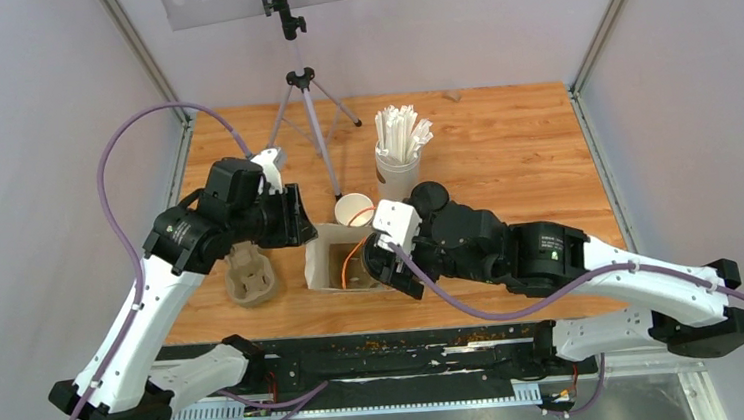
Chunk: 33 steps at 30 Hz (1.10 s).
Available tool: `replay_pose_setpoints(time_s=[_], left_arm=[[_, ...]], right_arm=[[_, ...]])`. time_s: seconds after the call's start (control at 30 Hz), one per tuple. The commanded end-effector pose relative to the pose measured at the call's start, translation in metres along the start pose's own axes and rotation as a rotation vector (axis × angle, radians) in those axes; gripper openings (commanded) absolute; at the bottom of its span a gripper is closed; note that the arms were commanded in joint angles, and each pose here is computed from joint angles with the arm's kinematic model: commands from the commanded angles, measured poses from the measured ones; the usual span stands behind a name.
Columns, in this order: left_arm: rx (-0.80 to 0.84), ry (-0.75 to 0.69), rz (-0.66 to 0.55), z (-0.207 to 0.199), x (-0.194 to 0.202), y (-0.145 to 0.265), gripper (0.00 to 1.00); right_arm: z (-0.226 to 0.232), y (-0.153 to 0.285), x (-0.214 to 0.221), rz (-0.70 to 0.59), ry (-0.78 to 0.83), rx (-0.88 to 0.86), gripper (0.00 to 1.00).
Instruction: Pack the takeout coffee
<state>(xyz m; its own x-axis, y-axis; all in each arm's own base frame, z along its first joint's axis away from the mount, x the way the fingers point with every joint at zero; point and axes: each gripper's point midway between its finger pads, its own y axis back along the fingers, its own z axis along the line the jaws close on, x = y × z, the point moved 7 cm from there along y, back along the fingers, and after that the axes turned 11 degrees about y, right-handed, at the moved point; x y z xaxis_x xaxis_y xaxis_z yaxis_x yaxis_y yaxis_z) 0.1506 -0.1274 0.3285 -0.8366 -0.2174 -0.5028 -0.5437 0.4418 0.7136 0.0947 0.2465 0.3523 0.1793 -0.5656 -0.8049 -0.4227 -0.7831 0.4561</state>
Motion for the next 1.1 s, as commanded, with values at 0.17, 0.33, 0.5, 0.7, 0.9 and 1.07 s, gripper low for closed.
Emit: replay_pose_setpoints(time_s=[0.17,0.33,0.5,0.7,0.9,1.07], left_arm=[[0.117,-0.028,0.04,-0.003,0.014,0.006,0.58],[0.162,-0.044,0.098,-0.004,0.023,0.009,0.59],[0.158,-0.054,0.13,0.0,0.03,0.012,0.6],[0.141,-0.076,0.144,0.006,0.037,0.018,0.65],[0.149,-0.038,0.195,0.012,0.051,0.013,0.63],[0.161,-0.022,0.188,0.014,0.056,0.016,0.58]], right_arm=[[0.014,-0.003,-0.007,-0.045,0.096,0.043,0.55],[0.021,-0.007,0.0,-0.028,0.144,0.024,0.55],[0.025,-0.008,0.006,-0.018,0.165,0.025,0.55],[0.028,-0.011,0.012,-0.006,0.17,0.025,0.55],[0.033,-0.017,0.021,0.022,0.181,0.029,0.55],[0.037,-0.02,0.021,0.029,0.2,0.022,0.54]])
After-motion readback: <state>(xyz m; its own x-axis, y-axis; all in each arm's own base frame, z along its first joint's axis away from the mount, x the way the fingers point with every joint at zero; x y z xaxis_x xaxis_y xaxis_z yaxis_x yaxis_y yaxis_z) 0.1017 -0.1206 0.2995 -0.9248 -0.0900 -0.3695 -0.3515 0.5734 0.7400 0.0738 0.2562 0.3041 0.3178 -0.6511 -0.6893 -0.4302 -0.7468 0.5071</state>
